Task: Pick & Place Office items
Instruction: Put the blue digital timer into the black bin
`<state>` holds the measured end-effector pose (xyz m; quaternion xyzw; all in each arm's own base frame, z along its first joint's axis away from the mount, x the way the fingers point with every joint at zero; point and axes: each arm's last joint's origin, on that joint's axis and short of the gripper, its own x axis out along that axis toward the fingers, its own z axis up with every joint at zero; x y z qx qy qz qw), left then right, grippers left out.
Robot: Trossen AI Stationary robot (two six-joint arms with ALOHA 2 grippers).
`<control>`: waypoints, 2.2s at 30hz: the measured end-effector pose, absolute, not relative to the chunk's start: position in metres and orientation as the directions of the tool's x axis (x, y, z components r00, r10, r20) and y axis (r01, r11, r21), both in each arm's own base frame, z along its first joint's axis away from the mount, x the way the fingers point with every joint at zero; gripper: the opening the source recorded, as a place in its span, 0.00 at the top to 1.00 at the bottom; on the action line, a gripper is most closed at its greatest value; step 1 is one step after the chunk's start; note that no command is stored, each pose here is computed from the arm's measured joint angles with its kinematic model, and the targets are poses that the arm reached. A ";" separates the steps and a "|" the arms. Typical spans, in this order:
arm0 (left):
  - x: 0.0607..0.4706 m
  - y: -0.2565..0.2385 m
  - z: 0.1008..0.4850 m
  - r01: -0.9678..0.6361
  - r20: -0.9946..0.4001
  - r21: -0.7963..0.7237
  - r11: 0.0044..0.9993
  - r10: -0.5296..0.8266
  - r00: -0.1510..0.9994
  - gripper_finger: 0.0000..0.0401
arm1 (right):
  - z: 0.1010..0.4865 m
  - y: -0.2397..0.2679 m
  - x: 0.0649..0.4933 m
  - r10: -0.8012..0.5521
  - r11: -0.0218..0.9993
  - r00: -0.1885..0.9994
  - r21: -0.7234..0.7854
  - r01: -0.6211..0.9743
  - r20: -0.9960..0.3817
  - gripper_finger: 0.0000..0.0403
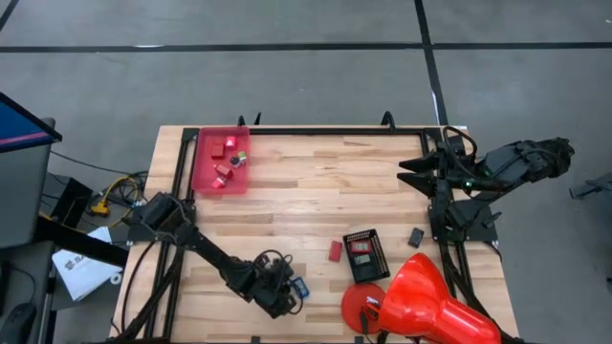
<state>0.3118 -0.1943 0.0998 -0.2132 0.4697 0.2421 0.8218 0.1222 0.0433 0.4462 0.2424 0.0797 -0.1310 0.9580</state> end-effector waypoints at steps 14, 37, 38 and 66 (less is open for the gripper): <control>0.290 -0.157 0.130 -0.484 -0.844 0.021 0.875 0.275 0.460 0.50 | 0.449 0.044 0.123 -0.208 0.843 0.959 0.462 0.276 -0.194 0.51; 0.314 -0.210 0.130 -0.210 -0.733 -0.135 0.968 0.045 0.679 0.31 | 0.450 0.045 0.123 -0.199 0.853 0.963 0.452 0.262 -0.183 0.51; 0.317 -0.210 0.128 -0.226 -0.734 -0.139 0.964 0.053 0.677 0.31 | 0.450 0.045 0.123 -0.198 0.853 0.963 0.451 0.262 -0.184 0.51; 0.334 -0.154 0.110 -0.476 -0.813 -0.039 0.878 0.249 0.526 0.39 | 0.451 0.045 0.108 -0.116 0.875 0.977 0.446 0.186 -0.179 0.51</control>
